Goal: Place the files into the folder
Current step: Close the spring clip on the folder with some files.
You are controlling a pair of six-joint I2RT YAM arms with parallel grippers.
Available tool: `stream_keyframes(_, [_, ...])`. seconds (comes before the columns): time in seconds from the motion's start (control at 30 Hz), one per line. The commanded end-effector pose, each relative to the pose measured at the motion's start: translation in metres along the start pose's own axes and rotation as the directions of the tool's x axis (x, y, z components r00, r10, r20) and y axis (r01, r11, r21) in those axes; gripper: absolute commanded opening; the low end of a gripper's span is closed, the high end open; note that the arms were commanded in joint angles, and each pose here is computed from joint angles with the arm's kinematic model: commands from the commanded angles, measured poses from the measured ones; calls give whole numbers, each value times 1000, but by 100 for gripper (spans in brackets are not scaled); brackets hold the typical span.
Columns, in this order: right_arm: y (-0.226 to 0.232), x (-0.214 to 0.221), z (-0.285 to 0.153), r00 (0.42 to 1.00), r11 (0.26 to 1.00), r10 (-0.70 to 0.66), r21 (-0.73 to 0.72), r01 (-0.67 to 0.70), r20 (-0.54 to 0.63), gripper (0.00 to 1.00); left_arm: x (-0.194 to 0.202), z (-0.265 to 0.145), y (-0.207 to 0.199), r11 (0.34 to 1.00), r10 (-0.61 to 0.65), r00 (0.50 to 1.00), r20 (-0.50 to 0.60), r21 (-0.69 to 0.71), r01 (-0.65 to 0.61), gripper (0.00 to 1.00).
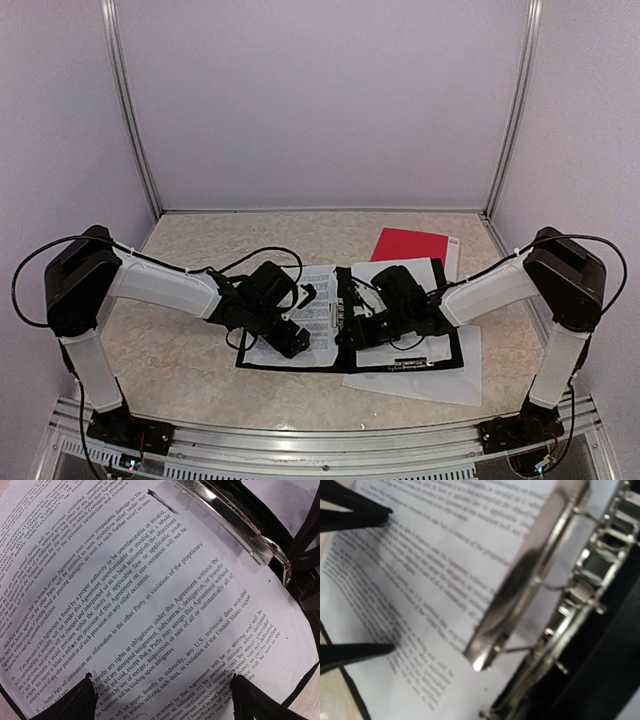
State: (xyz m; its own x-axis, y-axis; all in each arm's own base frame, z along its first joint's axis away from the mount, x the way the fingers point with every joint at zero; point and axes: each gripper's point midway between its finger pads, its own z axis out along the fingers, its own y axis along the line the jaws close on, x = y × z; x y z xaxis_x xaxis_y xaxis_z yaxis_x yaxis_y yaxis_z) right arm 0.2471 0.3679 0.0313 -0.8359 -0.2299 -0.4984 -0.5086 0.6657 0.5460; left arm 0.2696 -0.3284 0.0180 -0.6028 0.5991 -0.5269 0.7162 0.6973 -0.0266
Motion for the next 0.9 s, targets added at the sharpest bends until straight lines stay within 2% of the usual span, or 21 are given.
stream_keyframes(0.0, [-1,18,10,999,1000,22,-18,-23,-43,32,43,13,4,1000,5,989,-151,-17,-8,90])
stream_keyframes(0.2, [1,18,10,998,998,56,-42,-57,-26,31,43,13,4,1000,5,988,-152,-20,-8,90])
stream_keyframes(0.67, [24,-15,-13,987,988,110,-119,-96,114,30,44,13,5,1000,3,988,-156,-27,-7,90])
stream_keyframes(0.87, [27,-20,-15,985,985,119,-139,-102,126,30,44,14,5,1000,5,987,-159,-29,-10,90])
